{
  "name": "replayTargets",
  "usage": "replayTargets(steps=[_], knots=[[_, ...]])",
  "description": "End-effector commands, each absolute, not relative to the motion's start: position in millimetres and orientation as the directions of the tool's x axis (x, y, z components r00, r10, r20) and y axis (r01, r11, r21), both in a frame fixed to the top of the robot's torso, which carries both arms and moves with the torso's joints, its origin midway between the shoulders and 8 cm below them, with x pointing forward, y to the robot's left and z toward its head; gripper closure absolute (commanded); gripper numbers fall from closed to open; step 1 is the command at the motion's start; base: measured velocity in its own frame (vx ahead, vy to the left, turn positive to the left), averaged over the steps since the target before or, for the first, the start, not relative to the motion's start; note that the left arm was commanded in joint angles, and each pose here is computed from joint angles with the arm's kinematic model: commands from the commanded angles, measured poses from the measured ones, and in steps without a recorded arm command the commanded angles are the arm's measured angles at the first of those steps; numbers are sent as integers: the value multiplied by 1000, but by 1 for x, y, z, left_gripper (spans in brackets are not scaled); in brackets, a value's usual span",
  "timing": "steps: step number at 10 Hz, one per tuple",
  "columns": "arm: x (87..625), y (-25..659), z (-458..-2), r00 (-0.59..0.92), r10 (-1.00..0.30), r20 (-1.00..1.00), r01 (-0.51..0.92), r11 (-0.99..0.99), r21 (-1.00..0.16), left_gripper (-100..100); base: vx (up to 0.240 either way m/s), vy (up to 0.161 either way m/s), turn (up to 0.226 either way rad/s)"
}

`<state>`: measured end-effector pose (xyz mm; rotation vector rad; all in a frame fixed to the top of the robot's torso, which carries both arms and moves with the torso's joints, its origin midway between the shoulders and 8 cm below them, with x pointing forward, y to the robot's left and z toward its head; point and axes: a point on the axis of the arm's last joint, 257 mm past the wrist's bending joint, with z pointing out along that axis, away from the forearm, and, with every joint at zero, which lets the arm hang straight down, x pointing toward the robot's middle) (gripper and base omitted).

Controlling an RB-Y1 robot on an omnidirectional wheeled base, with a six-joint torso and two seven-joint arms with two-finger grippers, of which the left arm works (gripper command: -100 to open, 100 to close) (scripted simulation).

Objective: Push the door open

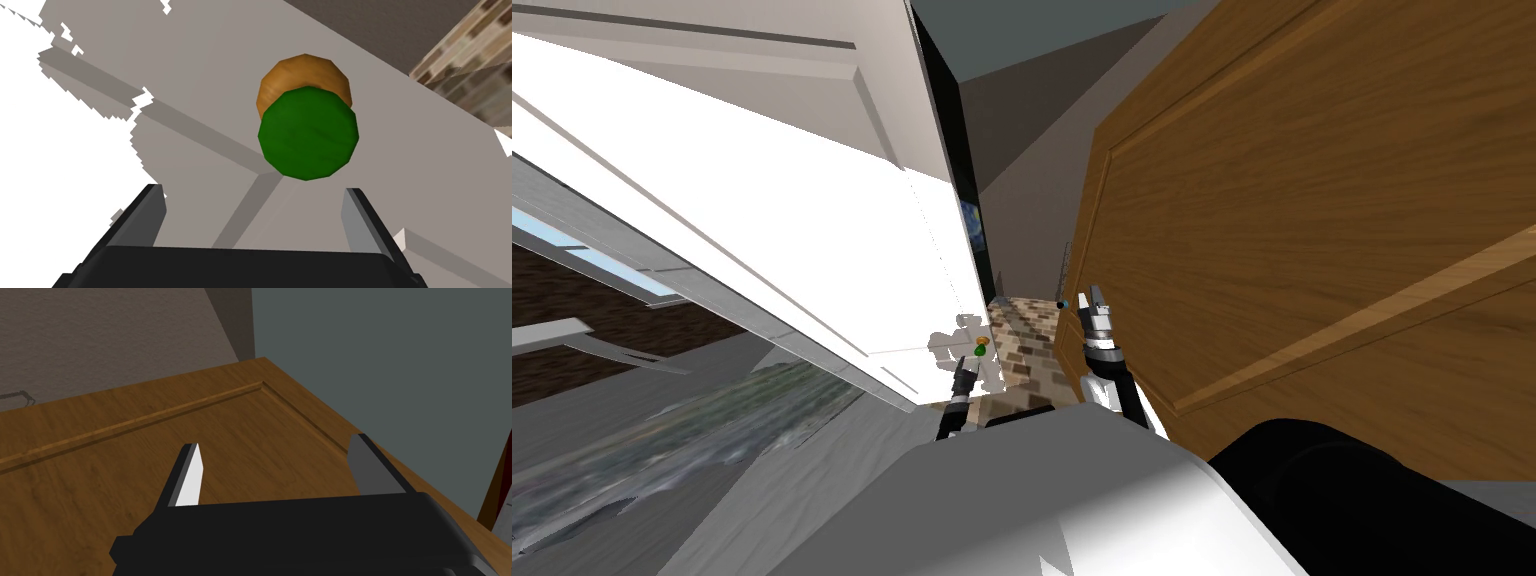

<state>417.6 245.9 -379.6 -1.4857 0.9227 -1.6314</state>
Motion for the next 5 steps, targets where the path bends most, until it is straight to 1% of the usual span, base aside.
replayTargets(steps=[1,4,5], knots=[[417,242,-380,-63,-846,530,44,-533,-845,-100,-32,16,-18],[415,236,-382,-59,-783,619,34,-621,-783,-100,-41,22,-19],[415,236,-382,-59,-779,624,33,-626,-779,-100,-27,18,-11]])
